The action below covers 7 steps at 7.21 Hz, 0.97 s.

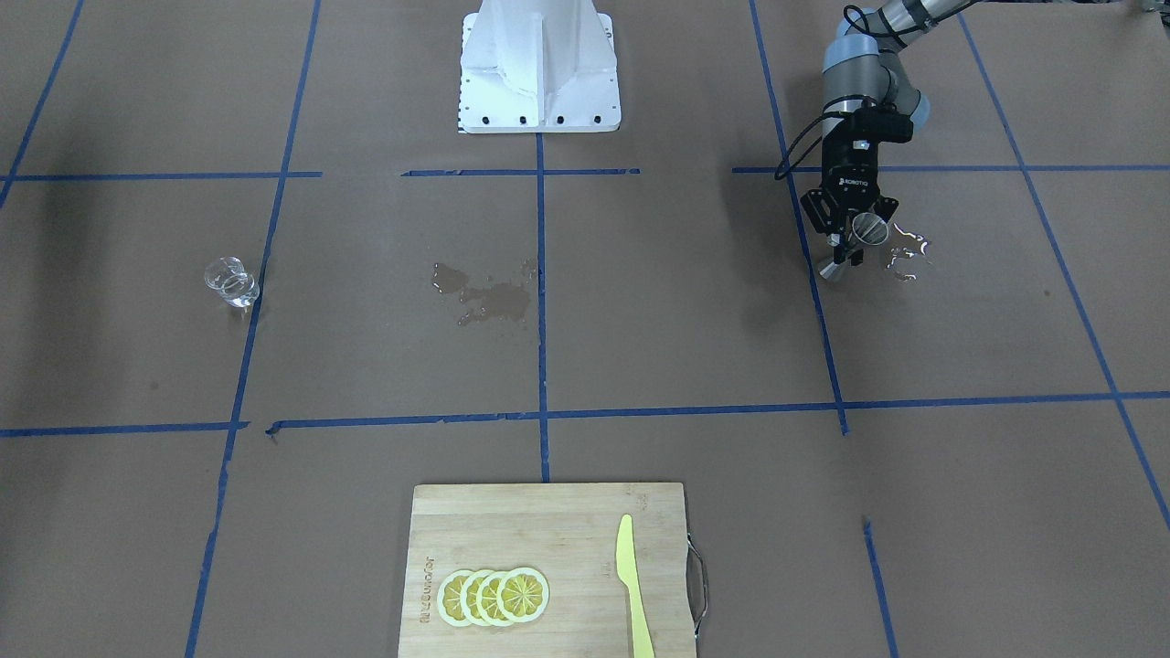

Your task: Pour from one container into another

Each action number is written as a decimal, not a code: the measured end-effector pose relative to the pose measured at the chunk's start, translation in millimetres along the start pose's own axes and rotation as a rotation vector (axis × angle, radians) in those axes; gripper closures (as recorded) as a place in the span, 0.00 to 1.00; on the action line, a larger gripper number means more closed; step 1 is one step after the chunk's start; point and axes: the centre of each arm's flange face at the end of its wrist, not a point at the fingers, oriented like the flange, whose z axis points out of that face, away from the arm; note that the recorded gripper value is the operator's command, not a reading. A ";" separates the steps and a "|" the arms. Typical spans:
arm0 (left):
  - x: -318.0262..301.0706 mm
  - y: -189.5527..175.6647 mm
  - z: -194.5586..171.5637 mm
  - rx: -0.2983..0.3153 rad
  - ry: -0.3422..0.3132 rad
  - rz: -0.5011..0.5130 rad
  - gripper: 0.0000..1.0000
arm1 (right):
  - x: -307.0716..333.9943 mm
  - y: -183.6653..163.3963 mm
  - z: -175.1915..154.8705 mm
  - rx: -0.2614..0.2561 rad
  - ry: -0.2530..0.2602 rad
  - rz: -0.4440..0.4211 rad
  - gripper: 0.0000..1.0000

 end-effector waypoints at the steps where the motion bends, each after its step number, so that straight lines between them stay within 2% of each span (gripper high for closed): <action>1: 7.5 -14.0 -3.3 0.011 0.025 0.000 1.00 | 0.1 0.0 -0.2 0.001 0.000 0.000 0.00; 3: 12.9 -36.8 -12.0 0.041 0.109 0.052 1.00 | 0.4 -0.1 -0.6 0.001 0.001 0.001 0.00; 4: 17.8 -46.0 -16.3 0.043 0.183 0.084 1.00 | 0.5 -0.1 -0.6 0.002 0.002 0.001 0.00; 7: 49.5 -71.2 -23.1 -0.010 0.497 0.132 1.00 | 1.4 0.1 0.2 0.000 0.002 0.002 0.00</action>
